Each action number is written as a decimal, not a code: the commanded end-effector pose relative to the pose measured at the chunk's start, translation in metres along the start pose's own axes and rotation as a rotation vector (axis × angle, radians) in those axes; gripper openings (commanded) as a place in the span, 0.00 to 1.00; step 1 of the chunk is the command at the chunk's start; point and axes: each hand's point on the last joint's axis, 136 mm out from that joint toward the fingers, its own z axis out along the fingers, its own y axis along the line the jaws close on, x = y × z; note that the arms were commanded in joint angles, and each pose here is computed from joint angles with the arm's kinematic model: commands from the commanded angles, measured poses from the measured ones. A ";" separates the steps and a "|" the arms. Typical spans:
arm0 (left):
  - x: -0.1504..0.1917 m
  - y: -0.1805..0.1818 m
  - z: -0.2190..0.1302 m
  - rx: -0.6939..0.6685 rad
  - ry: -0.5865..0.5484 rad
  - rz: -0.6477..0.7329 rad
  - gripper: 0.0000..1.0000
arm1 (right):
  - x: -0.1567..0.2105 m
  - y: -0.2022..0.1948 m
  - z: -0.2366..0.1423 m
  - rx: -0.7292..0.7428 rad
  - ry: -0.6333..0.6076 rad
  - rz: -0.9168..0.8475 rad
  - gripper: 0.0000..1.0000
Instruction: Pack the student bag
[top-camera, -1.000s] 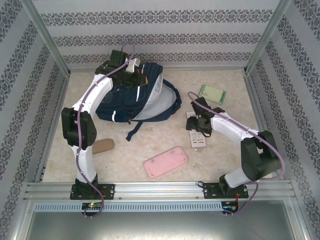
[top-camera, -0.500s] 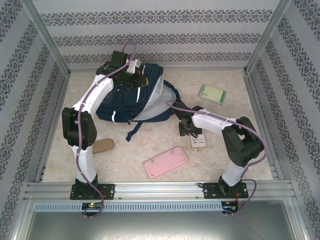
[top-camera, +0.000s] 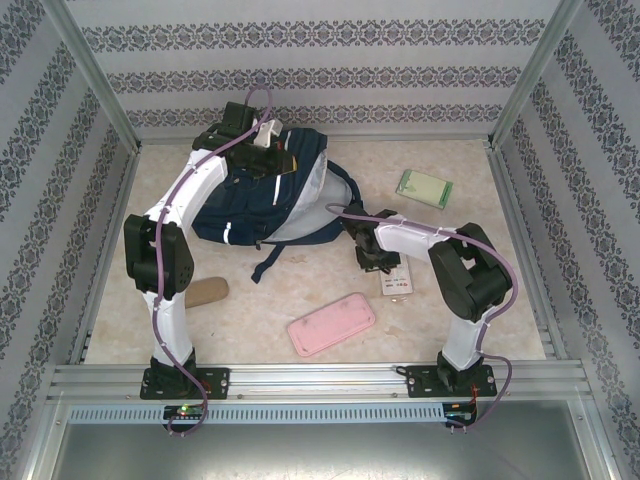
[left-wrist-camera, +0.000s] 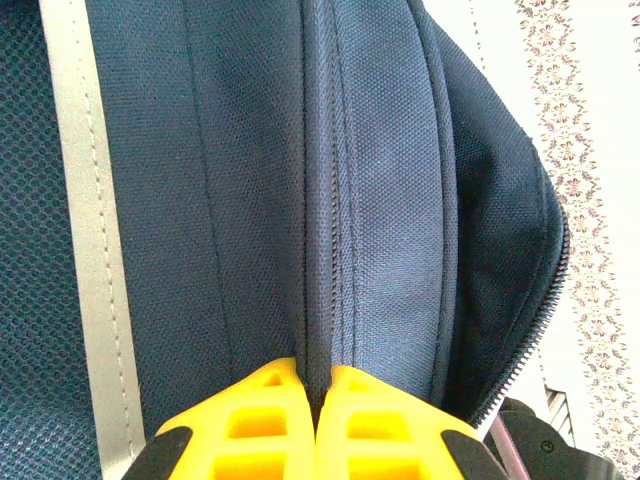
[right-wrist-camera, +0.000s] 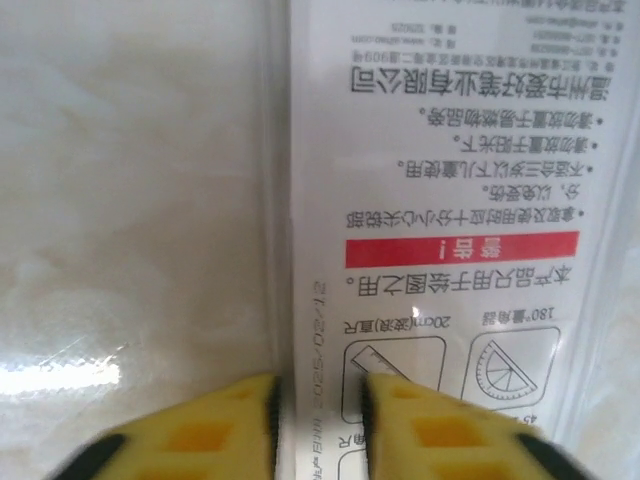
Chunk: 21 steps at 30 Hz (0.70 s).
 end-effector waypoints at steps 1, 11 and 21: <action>0.000 -0.025 -0.011 0.057 -0.009 0.061 0.00 | 0.014 -0.013 0.008 0.028 0.048 0.013 0.13; 0.000 -0.025 -0.010 0.060 -0.007 0.060 0.00 | 0.004 -0.014 -0.012 -0.020 -0.006 0.040 0.00; -0.004 -0.029 -0.011 0.075 -0.013 0.059 0.00 | -0.037 -0.007 -0.090 -0.188 -0.201 0.110 0.00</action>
